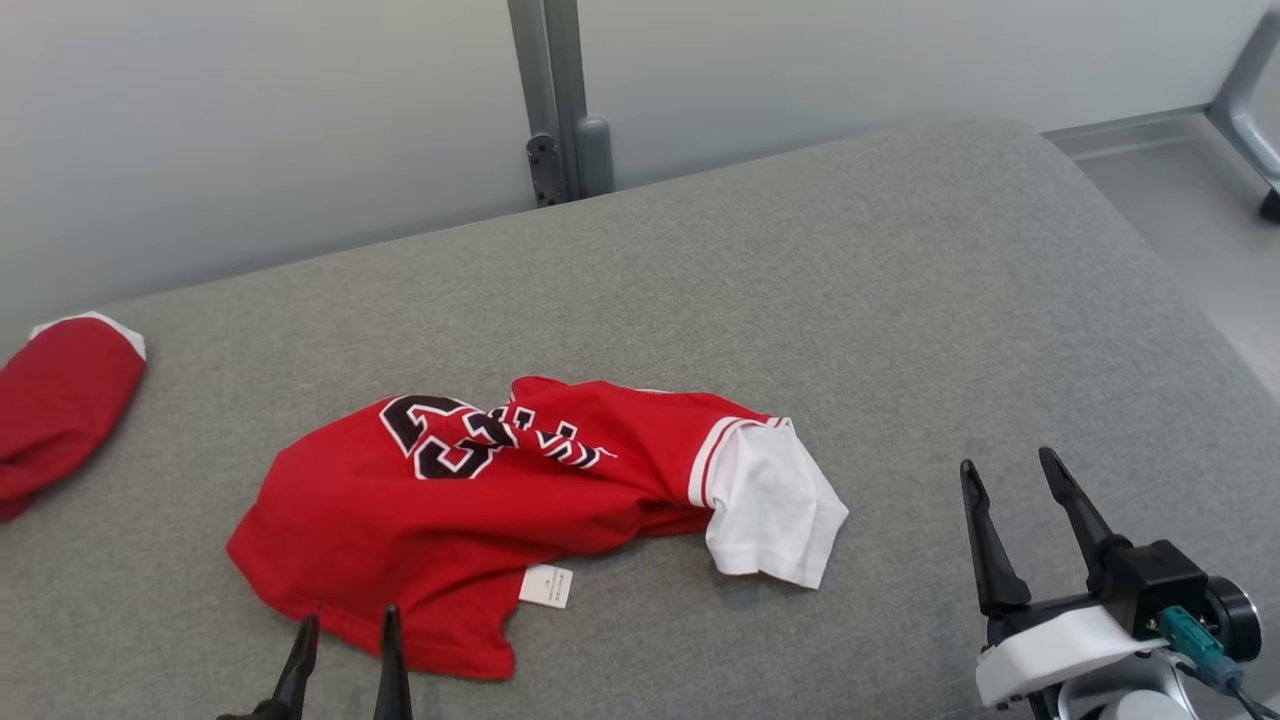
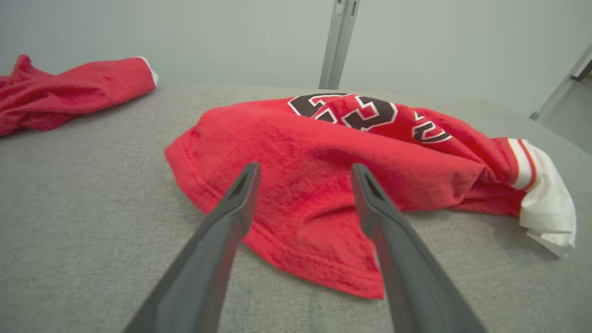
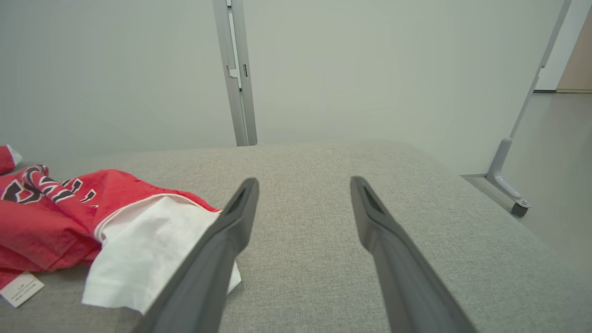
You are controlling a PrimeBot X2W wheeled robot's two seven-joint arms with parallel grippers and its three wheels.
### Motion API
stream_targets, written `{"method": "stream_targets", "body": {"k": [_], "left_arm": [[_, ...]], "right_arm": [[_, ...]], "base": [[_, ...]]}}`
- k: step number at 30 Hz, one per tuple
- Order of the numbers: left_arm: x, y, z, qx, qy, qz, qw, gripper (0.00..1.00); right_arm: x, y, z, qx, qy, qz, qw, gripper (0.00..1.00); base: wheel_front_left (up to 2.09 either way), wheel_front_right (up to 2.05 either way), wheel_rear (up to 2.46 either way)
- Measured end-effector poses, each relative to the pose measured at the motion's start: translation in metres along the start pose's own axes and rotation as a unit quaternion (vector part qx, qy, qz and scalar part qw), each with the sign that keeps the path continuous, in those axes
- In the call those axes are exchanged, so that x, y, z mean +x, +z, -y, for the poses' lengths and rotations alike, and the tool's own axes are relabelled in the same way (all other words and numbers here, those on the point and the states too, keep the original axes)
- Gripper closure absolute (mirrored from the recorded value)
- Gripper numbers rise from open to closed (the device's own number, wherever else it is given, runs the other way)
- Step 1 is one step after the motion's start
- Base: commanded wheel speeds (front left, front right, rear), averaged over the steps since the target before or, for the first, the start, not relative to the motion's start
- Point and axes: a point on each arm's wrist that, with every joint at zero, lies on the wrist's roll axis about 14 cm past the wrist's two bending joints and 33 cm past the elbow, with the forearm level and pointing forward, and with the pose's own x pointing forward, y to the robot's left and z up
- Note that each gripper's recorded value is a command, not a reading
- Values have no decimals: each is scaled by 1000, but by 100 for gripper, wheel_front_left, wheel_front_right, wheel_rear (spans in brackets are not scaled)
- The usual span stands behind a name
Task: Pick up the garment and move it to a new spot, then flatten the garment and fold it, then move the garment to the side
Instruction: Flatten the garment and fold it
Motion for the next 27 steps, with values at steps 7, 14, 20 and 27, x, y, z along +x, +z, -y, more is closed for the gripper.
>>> {"method": "stream_targets", "body": {"k": [7,14,20,27], "left_arm": [[-29,5,-43,19,75,25,997,0],[-48,11,-64,20,99,44,994,0],[-52,13,-66,25,85,51,995,0],[-54,14,-62,21,70,53,996,0]], "right_arm": [[-9,-3,-3,2,8,-3,1000,0],[-15,-4,-3,0,8,-3,1000,0],[-16,-5,-6,-1,11,-5,1000,0],[-14,-4,-12,-2,20,-4,1000,0]], "base": [[0,0,0],[0,0,0],[0,0,0],[0,0,0]]}}
